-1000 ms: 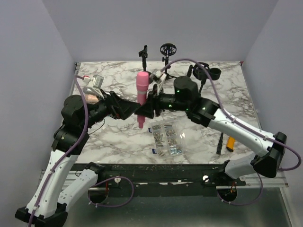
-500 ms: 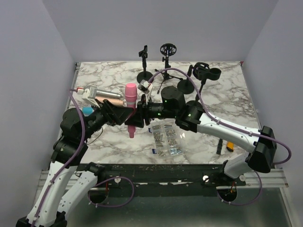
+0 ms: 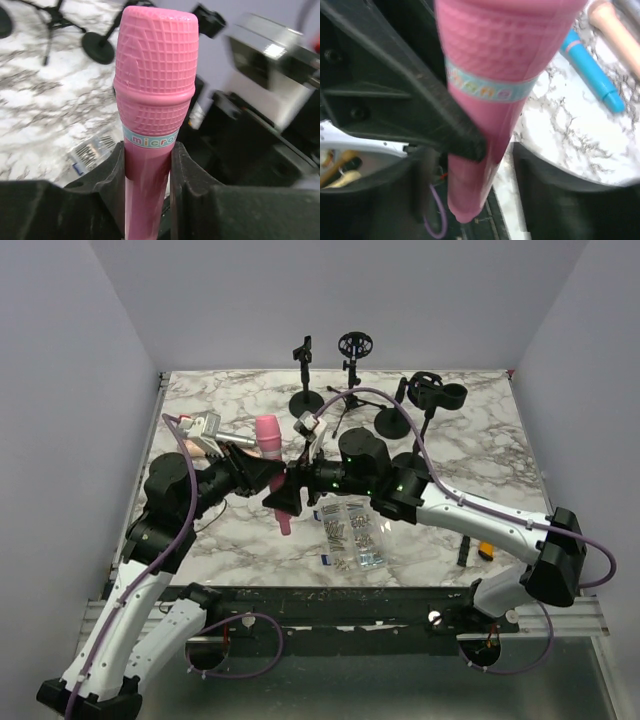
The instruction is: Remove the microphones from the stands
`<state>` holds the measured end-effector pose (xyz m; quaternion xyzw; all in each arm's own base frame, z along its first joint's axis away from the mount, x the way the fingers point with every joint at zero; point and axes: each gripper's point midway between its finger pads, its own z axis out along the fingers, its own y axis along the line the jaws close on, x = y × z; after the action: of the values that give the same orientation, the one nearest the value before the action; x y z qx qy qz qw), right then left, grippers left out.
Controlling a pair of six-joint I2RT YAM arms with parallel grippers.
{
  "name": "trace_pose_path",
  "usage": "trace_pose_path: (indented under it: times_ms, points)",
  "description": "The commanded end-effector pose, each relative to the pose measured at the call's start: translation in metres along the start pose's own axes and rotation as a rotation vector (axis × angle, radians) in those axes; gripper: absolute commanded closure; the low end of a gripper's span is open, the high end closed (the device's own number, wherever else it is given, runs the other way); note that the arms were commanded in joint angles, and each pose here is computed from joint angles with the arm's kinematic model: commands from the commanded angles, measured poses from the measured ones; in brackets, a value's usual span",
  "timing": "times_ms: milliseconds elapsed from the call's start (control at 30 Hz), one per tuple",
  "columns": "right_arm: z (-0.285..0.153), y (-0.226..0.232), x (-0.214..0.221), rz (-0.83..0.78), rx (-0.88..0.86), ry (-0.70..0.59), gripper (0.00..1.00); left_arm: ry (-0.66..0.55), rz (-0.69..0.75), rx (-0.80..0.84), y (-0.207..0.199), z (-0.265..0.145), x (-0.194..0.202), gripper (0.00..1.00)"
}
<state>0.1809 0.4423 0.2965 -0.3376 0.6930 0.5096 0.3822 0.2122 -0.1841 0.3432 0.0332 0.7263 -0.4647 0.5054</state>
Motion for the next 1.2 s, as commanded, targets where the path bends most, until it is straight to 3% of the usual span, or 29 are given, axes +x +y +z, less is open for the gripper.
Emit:
trace_pose_path:
  times_ms: [0,67,200,367,533,733,900,1100,1167]
  points:
    - [-0.02,-0.023,-0.022,-0.06,0.208,-0.111,0.16,-0.062,-0.167,-0.367,0.068,-0.005,0.002,1.0]
    - [-0.037,-0.049,-0.022,-0.064,0.368,-0.136,0.05,-0.119,-0.242,-0.59,0.107,-0.022,0.002,1.0]
    - [-0.077,-0.077,-0.03,-0.084,0.583,-0.199,0.0,-0.215,-0.389,-0.856,0.165,-0.051,0.014,1.0]
    - [-0.119,-0.076,-0.043,-0.117,0.651,-0.295,0.0,-0.405,-0.716,-0.997,0.241,-0.073,0.045,1.0]
    - [-0.154,-0.07,-0.052,-0.125,0.677,-0.379,0.0,-0.543,-1.005,-1.026,0.3,-0.074,0.068,1.0]
    - [-0.181,-0.081,-0.045,-0.136,0.777,-0.387,0.0,-0.65,-1.036,-1.121,0.334,-0.079,0.065,1.0]
    - [-0.2,-0.091,-0.039,-0.158,0.853,-0.388,0.0,-0.59,-1.077,-1.174,0.356,-0.069,0.068,0.99]
    - [-0.221,-0.092,-0.042,-0.145,0.909,-0.436,0.0,-0.567,-1.162,-1.151,0.37,-0.062,0.082,0.73]
    - [-0.231,-0.096,-0.045,-0.126,0.956,-0.461,0.0,-0.562,-1.171,-1.14,0.371,-0.06,0.082,0.59]
